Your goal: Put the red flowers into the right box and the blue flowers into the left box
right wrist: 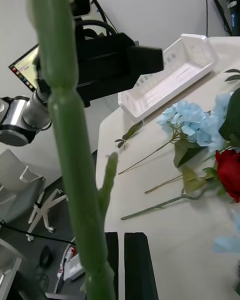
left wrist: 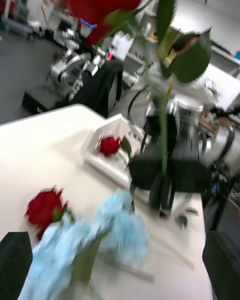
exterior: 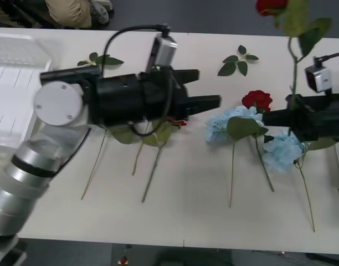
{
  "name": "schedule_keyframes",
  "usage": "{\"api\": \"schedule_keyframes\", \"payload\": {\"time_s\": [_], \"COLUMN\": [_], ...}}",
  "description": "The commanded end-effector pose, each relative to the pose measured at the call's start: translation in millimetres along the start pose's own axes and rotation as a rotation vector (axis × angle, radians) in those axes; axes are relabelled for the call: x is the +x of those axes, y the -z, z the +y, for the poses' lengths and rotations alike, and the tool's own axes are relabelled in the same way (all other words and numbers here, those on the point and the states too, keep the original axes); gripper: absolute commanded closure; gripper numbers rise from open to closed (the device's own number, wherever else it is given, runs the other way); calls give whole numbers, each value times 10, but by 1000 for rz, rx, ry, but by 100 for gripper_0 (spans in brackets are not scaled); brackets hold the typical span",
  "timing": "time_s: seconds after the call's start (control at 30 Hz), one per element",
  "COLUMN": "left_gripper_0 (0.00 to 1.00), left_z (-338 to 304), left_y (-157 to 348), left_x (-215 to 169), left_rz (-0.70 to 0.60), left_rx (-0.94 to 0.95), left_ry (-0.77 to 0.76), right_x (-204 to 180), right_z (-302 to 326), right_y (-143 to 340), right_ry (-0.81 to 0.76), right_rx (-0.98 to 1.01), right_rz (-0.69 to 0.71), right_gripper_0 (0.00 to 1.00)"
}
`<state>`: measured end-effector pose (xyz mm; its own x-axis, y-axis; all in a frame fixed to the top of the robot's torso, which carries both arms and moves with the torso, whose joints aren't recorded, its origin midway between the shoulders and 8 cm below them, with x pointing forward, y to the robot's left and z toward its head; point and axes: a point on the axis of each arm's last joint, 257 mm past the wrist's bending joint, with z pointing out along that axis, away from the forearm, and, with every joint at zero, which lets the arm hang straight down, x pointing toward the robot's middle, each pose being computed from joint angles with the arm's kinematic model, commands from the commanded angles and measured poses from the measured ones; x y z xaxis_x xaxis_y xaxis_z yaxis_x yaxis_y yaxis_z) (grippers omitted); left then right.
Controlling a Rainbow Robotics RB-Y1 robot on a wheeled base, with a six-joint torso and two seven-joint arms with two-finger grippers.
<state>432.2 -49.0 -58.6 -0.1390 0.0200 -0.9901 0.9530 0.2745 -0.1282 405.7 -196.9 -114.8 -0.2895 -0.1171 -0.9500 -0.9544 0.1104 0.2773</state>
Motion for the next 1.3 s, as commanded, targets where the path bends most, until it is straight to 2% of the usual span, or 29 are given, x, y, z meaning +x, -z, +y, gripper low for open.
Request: {"api": "schedule_keyframes", "payload": {"time_s": [0.03,0.17,0.23,0.33,0.4,0.6,0.83,0.97,1.17,1.23,1.27,1.3], "left_gripper_0": [0,0,0,0,0,0,0,0,0,11,24,31], "left_z": [435,728,842,1055,1107,1232,1373,1442,1575,1598,1606,1610], "left_y": [853,1590,1846,2279,2382,2504,2434,2305,2208,2192,2179,2168], "left_x": [209,778,1089,1702,1935,2274,2485,2569,2738,2798,2824,2832], "left_rz": [160,300,379,623,726,869,967,1016,1034,1055,1072,1080], "left_rx": [-91,-196,-259,-406,-457,-557,-642,-652,-659,-654,-649,-647], "left_ry": [169,409,476,469,444,402,319,242,247,243,234,228], "right_x": [-158,-44,18,173,288,606,931,1204,1550,1677,1740,1775], "right_z": [-1,22,0,-48,-72,-381,-670,-673,-622,-617,-627,-625], "right_y": [583,1095,1310,1719,1933,2754,3595,3956,4289,4350,4375,4392], "right_ry": [95,97,52,-91,-151,-240,-251,-345,-453,-494,-515,-526], "right_rx": [97,193,255,386,457,783,1109,1263,1429,1472,1492,1501], "right_rz": [99,194,226,292,343,473,584,575,496,467,449,440], "right_gripper_0": [100,100,100,100,100,100,100,100,100,100,100,100]}}
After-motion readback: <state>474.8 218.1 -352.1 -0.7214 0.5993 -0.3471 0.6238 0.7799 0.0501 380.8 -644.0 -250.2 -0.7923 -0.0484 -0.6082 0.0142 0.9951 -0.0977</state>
